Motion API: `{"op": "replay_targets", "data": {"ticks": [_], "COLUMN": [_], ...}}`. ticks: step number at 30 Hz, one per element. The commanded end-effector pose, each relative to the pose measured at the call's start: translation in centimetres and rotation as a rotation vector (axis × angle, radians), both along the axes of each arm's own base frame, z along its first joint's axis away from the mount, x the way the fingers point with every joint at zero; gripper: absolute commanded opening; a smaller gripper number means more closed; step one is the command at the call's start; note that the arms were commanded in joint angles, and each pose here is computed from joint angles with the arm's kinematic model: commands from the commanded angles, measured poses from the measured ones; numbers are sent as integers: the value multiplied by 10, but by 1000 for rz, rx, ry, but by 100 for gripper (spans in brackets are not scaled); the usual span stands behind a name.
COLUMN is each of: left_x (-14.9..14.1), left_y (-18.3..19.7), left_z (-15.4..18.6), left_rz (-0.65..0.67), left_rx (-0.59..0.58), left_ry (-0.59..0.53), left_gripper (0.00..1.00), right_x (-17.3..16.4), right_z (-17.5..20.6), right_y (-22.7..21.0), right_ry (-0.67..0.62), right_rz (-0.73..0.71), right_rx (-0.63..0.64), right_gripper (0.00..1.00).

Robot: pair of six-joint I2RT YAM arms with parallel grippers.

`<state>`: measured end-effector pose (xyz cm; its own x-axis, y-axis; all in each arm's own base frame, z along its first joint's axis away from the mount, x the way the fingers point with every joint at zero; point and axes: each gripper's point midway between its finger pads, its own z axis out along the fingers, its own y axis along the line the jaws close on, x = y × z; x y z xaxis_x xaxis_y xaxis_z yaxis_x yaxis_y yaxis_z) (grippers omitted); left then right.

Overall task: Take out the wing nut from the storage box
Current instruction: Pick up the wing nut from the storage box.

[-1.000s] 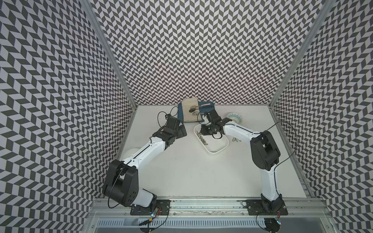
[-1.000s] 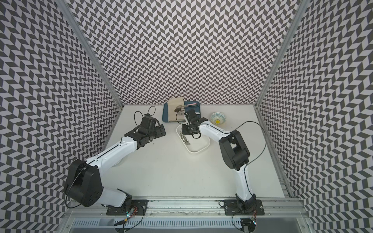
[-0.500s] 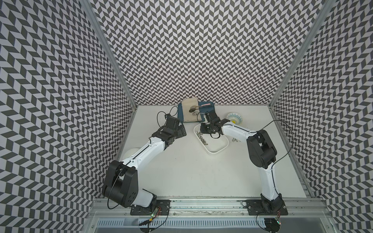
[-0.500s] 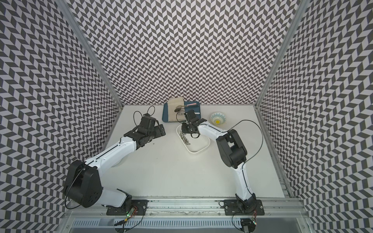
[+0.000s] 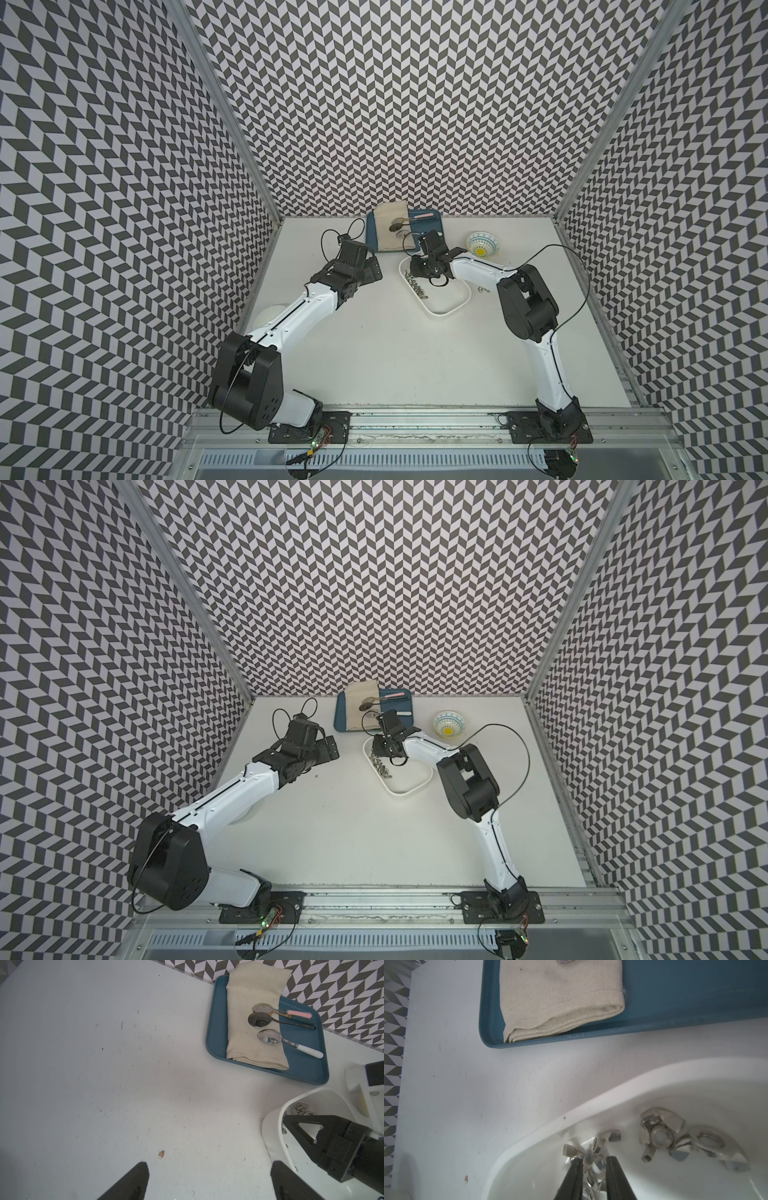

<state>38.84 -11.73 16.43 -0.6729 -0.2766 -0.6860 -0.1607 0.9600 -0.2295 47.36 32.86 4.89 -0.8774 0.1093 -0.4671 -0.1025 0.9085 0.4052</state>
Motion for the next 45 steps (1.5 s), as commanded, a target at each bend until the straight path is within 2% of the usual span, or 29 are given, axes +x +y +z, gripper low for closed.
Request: {"op": "replay_targets", "data": {"ticks": [1, 10, 22, 30, 35, 41, 45], "left_x": [-4, -2, -2, 0, 3, 5, 5], "left_y": [5, 9, 10, 13, 15, 13, 12], "left_z": [5, 6, 6, 10, 15, 17, 17], "left_rz": [-7, 0, 1, 12, 17, 17, 18], "left_rx": [12, 17, 9, 19, 27, 15, 8], "left_ry": [-2, -5, -7, -17, -26, -30, -32], "left_gripper": [96, 96, 96, 96, 96, 96, 96], "right_x": [11, 14, 8, 3, -3, -16, -32], "right_z": [3, -10, -21, 38, 76, 102, 105], "right_y": [9, 9, 2, 8, 1, -37, -91], "right_ry": [-38, -15, 8, -91, -153, -186, -176], "right_rz": [-17, -30, -22, 8, 17, -17, -88], "right_rx": [22, 1, -36, 72, 82, 58, 20], "right_gripper": [24, 22, 8, 4, 3, 3, 3]}}
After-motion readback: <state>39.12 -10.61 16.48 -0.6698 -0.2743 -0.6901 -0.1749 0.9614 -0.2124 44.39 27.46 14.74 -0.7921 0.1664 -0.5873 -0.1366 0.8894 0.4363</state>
